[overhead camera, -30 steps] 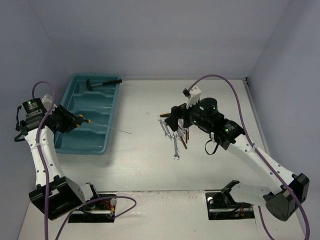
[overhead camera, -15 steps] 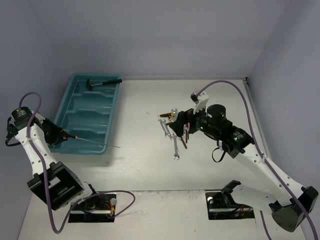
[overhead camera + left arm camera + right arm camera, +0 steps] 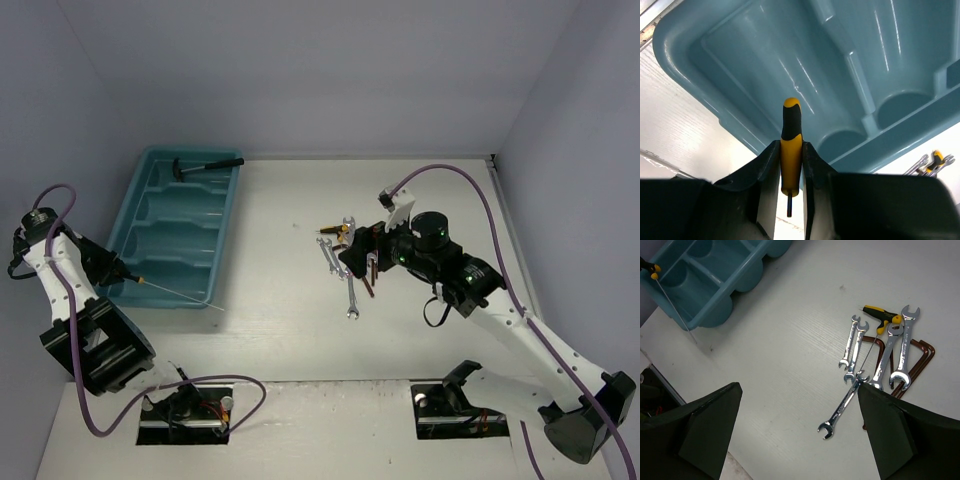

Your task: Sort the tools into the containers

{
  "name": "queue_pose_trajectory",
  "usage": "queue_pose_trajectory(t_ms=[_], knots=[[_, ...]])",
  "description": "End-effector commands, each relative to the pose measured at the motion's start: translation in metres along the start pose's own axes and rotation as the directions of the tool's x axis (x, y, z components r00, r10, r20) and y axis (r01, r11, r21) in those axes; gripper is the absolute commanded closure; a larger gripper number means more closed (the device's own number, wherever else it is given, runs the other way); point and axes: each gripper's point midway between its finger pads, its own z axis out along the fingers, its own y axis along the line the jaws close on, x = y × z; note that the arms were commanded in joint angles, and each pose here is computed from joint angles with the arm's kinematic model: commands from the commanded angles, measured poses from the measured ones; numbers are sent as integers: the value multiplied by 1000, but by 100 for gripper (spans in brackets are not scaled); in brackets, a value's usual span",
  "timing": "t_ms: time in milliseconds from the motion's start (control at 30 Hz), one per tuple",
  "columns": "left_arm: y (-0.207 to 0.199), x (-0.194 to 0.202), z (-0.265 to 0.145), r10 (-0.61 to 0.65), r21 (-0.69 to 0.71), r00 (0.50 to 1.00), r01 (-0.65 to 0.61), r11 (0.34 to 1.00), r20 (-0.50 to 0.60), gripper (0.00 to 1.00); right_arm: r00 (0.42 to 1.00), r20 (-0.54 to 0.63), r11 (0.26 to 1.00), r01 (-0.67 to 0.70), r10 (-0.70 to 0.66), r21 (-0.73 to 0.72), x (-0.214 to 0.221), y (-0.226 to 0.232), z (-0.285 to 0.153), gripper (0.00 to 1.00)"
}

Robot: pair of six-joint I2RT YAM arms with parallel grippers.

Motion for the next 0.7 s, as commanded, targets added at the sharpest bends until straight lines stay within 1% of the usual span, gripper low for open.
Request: queue_pose_trajectory(t_ms=[0,233,400,467,533,667], knots=[[-9,-27,-14,-63,30,988,59,998,142,85,999,49,1000,16,-14,-25,-11,7,-2,0],[-12,-34,-9,-161,60,967,152,987,198,85,999,42,1000,11,-10,-25,-9,6,0,0],[-6,-34,-12,-186,44,955,181,982,230,68,999,39,999,13,-12,-30,-8,7,-1,0],[-5,-34,-15,-185,41,952,181,983,244,58,999,36,999,13,-11,-32,-7,7,-1,0],[-6,-34,-16,-186,47,951,180,983,246,52,999,34,999,14,-13,-33,-6,7,-1,0],[-10,-34,-23,-177,67,949,166,984,259,45,999,36,1000,11,-10,-15,-6,4,0,0]])
